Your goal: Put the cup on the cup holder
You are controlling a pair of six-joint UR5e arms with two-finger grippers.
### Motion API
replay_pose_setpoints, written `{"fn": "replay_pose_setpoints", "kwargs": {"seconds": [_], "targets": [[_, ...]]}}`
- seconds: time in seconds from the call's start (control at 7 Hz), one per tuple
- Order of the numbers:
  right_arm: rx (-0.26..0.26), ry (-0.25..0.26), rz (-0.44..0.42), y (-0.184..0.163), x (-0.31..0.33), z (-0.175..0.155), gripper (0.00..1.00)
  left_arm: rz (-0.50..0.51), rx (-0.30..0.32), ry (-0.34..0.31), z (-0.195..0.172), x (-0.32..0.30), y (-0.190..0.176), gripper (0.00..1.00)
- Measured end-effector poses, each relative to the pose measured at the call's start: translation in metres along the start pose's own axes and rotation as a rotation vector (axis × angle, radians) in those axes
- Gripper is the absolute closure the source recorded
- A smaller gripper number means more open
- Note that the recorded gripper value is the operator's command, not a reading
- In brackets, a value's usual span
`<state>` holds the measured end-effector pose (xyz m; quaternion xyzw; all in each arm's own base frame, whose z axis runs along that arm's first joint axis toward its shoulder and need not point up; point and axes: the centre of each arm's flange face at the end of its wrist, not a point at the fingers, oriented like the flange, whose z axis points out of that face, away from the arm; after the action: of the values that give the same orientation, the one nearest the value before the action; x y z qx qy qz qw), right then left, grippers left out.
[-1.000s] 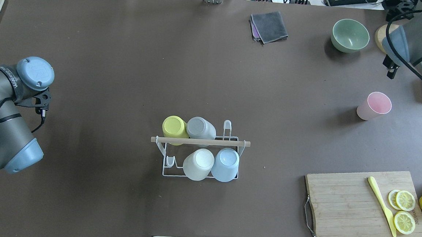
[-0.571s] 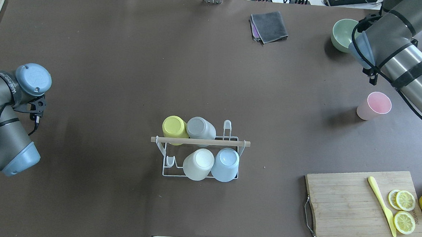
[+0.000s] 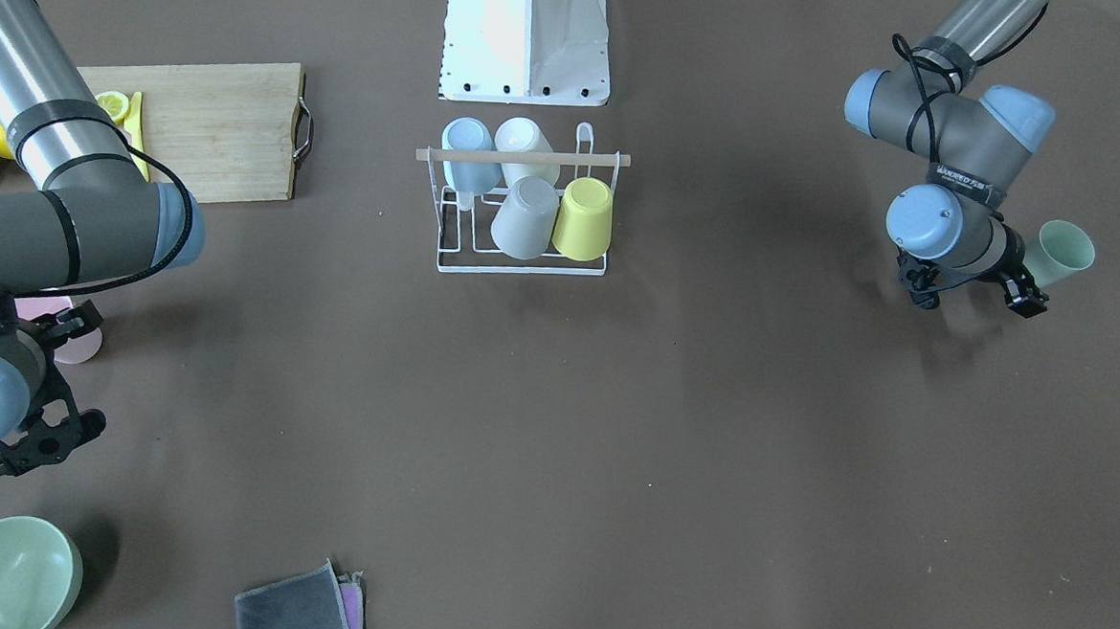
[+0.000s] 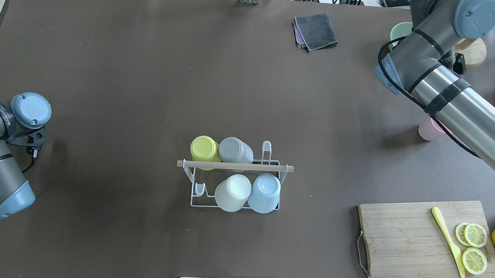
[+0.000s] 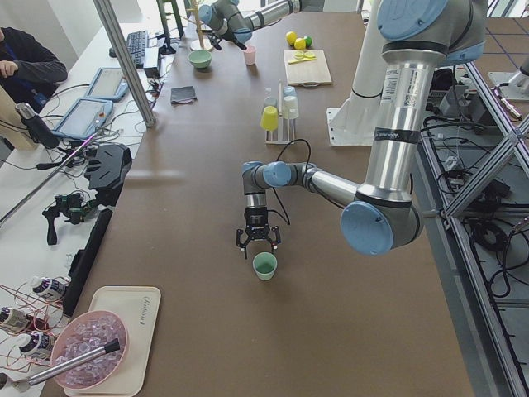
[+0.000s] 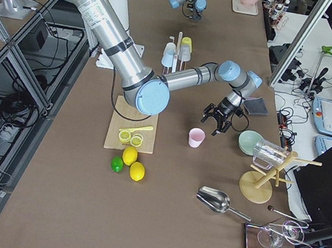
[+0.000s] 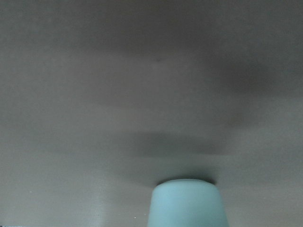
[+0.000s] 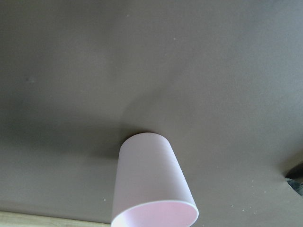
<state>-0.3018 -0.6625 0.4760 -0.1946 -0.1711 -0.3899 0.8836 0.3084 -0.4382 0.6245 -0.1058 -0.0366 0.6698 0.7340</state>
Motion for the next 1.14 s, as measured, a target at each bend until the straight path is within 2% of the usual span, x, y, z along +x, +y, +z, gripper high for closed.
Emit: {"fn": "replay_pose_setpoints", "kwargs": {"seconds": [0.14, 0.43, 0.71, 1.14], "targets": [[-0.042, 0.017, -0.070, -0.013, -0.002, 0.005, 0.02, 0.008, -0.010, 0.004, 0.007, 0.006, -0.001, 0.02], [-0.087, 0.029, -0.169, -0.026, -0.007, 0.018, 0.02, 0.021, -0.028, 0.013, 0.023, 0.019, 0.002, 0.02], [-0.103, 0.035, -0.191, -0.032, -0.013, 0.021, 0.02, 0.024, -0.031, 0.014, 0.033, 0.023, 0.006, 0.02], [-0.167, 0.114, -0.235, -0.052, -0.036, 0.021, 0.02, 0.025, -0.029, 0.012, 0.043, 0.023, 0.006, 0.02]]}}
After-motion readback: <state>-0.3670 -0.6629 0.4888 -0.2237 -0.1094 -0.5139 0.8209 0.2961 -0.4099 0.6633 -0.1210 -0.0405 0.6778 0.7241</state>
